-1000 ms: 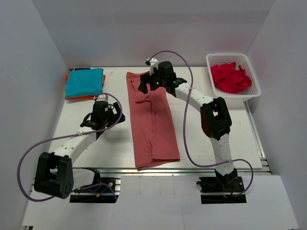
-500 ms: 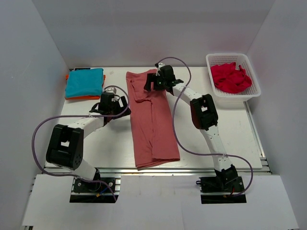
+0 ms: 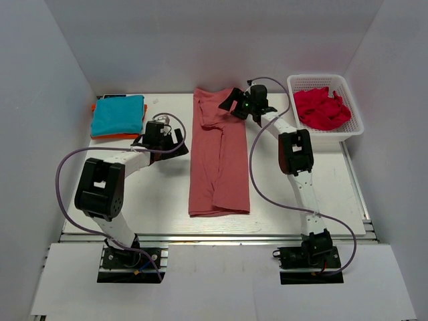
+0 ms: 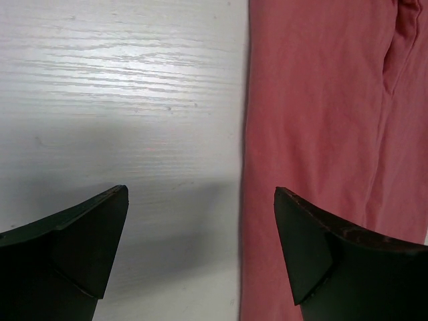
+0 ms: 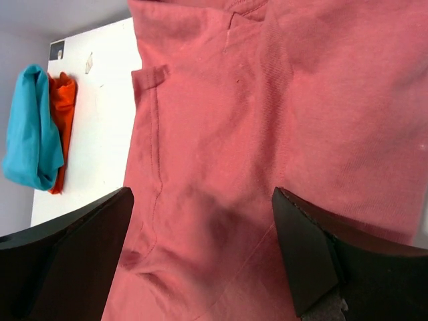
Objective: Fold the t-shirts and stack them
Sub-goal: Grab the bottom of the folded rectangular tshirt with both arms
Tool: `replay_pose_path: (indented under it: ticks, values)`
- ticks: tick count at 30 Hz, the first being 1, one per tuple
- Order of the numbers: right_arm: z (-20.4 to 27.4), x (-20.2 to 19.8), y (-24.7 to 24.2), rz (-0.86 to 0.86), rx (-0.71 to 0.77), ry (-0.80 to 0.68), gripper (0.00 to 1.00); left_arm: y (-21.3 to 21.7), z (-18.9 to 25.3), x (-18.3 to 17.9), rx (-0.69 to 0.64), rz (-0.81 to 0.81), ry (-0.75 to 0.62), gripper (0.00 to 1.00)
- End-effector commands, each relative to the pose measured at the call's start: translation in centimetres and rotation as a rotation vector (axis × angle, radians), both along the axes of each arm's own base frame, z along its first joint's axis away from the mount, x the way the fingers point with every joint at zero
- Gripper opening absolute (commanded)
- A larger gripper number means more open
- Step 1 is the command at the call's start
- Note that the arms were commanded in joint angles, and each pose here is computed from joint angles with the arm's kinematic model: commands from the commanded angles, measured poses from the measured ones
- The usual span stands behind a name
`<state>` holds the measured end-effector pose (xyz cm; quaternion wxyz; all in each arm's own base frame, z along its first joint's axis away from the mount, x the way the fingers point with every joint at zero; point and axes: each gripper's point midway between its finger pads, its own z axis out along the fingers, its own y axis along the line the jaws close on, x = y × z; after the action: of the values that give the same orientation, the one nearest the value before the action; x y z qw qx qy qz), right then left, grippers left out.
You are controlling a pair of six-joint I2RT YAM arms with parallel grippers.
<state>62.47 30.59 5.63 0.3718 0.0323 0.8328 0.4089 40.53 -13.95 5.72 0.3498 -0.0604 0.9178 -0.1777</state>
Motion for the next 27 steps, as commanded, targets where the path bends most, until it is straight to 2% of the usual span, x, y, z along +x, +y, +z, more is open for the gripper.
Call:
replay_pose_path:
  ticks: [1, 3, 5, 6, 7, 8, 9, 10, 12, 13, 15, 16, 17, 18, 19, 20, 21, 22, 24, 25, 27]
  values:
    - [-0.1, -0.4, 0.4, 0.057, -0.018, -0.017, 0.90, -1.6, 1.5, 0.2, -0.056, -0.086, -0.012, 1.00]
    - [2.7, -0.7, 0.9, 0.116, -0.035, -0.106, 0.90, -2.0, 2.0, 0.0, -0.068, -0.113, -0.022, 1.00]
    - [7.8, -1.3, 1.1, 0.161, -0.040, -0.203, 0.90, -2.2, 3.1, -0.8, -0.051, -0.113, -0.046, 1.00]
    - [8.6, -1.5, 0.9, 0.197, -0.088, -0.261, 0.90, -2.3, 3.7, -1.0, -0.061, -0.120, -0.061, 1.00]
    - [12.9, -2.2, 0.9, 0.204, -0.095, -0.337, 0.90, -2.5, 3.3, -2.3, -0.081, -0.143, -0.050, 1.00]
    - [13.1, -3.1, 0.8, 0.215, -0.122, -0.318, 0.90, -2.7, 3.7, -2.9, -0.085, -0.153, -0.068, 1.00]
    - [13.9, -3.6, 0.7, 0.241, -0.166, -0.368, 0.90, -2.6, 5.3, -3.4, -0.093, -0.155, -0.111, 1.00]
    - [17.7, -5.4, 0.9, 0.248, -0.167, -0.418, 0.90, -2.7, 4.9, -4.5, -0.092, -0.165, -0.102, 1.00]
    - [16.6, -6.9, 0.1, 0.237, -0.225, -0.384, 0.90, -2.8, 5.1, -5.9, -0.092, -0.177, -0.100, 1.00]
    - [18.5, -9.1, -0.1, 0.229, -0.233, -0.391, 0.90, -2.2, 4.7, -7.1, -0.081, -0.168, -0.086, 1.00]
    - [13.0, -11.8, -2.2, 0.182, -0.326, -0.219, 0.90, -2.2, 4.3, -8.5, -0.076, -0.178, -0.061, 1.00]
    - [15.9, -13.7, -2.9, 0.159, -0.331, -0.233, 0.90, -2.0, 3.3, -9.7, -0.067, -0.173, -0.020, 1.00]
    - [15.2, -14.6, -3.7, 0.118, -0.369, -0.205, 0.90, -2.2, 3.5, -10.4, -0.069, -0.185, -0.024, 1.00]
    - [9.7, -17.8, -5.1, 0.129, -0.430, -0.062, 0.90, -2.5, 3.5, -10.9, -0.088, -0.195, -0.015, 1.00]
    - [12.5, -19.0, -6.4, 0.061, -0.430, -0.093, 0.90, -2.8, 2.5, -12.1, -0.101, -0.201, 0.020, 1.00]
    - [12.1, -20.4, -6.4, 0.071, -0.438, -0.077, 0.90, -3.1, 1.9, -12.9, -0.111, -0.209, 0.044, 1.00]
    - [10.3, -24.2, -7.7, 0.092, -0.462, -0.011, 0.90, -3.2, 0.8, -14.4, -0.133, -0.217, 0.106, 1.00]
    - [10.0, -25.5, -8.0, 0.103, -0.467, 0.006, 0.90, -3.6, 0.6, -15.1, -0.136, -0.237, 0.130, 1.00]
    - [7.4, -31.2, -8.0, 0.227, -0.474, 0.092, 0.90, -3.8, -0.4, -17.0, -0.116, -0.262, 0.197, 1.00]
    - [5.7, -33.4, -8.1, 0.288, -0.489, 0.134, 0.90, -3.4, -1.4, -18.4, -0.097, -0.253, 0.256, 1.00]
    - [3.8, -37.4, -8.2, 0.382, -0.486, 0.240, 0.90, -3.9, -1.5, -20.1, -0.104, -0.295, 0.289, 1.00]
